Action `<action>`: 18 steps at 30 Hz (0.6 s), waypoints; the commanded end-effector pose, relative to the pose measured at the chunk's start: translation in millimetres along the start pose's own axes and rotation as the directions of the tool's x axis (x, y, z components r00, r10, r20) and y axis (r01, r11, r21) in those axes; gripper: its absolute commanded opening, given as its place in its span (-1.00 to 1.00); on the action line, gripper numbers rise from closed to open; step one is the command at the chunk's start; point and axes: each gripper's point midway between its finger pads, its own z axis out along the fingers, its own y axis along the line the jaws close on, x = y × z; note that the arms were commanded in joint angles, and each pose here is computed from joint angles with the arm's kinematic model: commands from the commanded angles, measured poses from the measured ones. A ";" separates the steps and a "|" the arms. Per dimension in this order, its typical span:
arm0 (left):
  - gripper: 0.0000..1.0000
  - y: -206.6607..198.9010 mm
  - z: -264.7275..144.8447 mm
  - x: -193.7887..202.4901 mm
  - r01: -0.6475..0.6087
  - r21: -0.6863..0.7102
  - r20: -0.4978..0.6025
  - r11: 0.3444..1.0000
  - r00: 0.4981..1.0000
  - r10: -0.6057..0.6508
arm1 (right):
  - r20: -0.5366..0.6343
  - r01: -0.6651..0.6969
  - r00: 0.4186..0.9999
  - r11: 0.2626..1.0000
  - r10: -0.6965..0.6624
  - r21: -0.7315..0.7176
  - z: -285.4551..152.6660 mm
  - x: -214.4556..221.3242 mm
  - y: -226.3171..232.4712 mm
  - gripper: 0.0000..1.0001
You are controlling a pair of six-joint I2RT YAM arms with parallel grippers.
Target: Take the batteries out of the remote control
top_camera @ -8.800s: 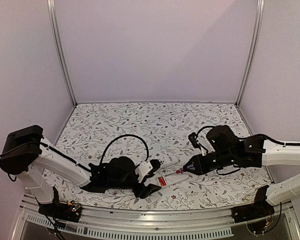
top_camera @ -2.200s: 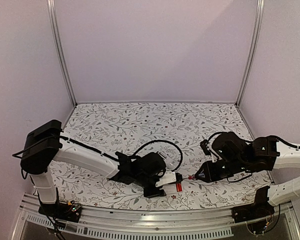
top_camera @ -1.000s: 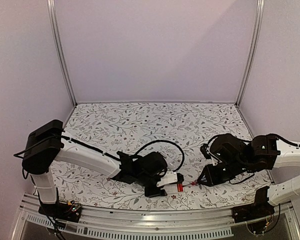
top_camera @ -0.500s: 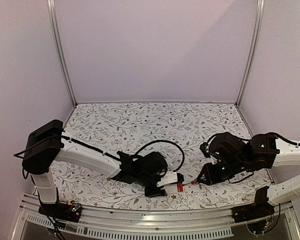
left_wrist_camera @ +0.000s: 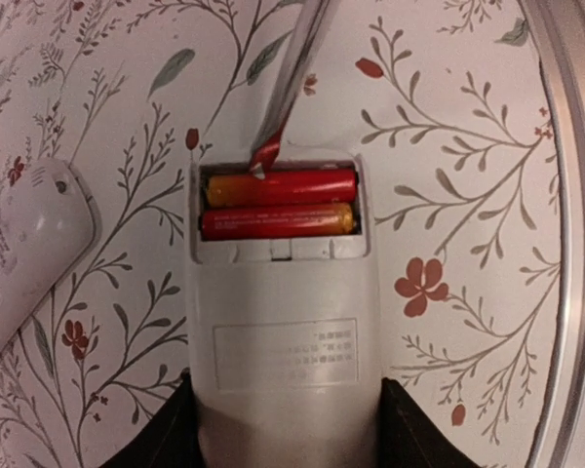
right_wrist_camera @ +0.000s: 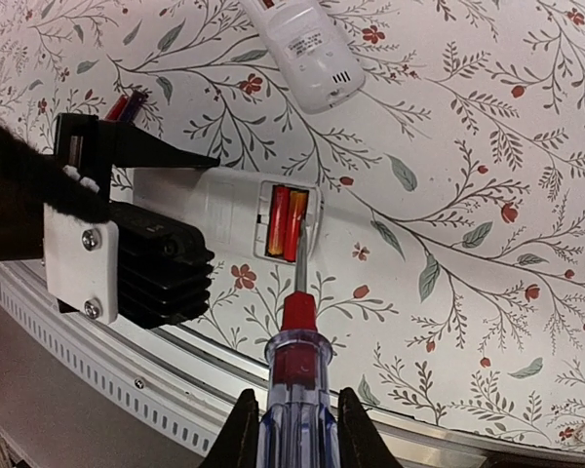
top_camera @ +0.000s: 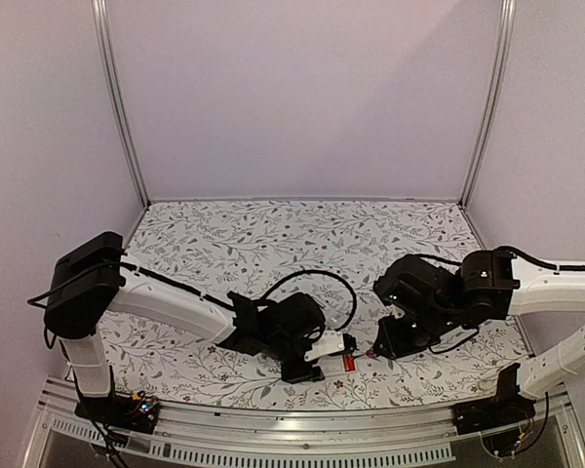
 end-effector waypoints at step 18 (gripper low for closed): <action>-0.57 -17.3 24.9 73.4 -0.028 0.072 -0.226 0.997 0.973 0.044 | -0.102 -0.071 0.994 0.915 0.033 -0.397 47.8 -2.3 41.3 -1.00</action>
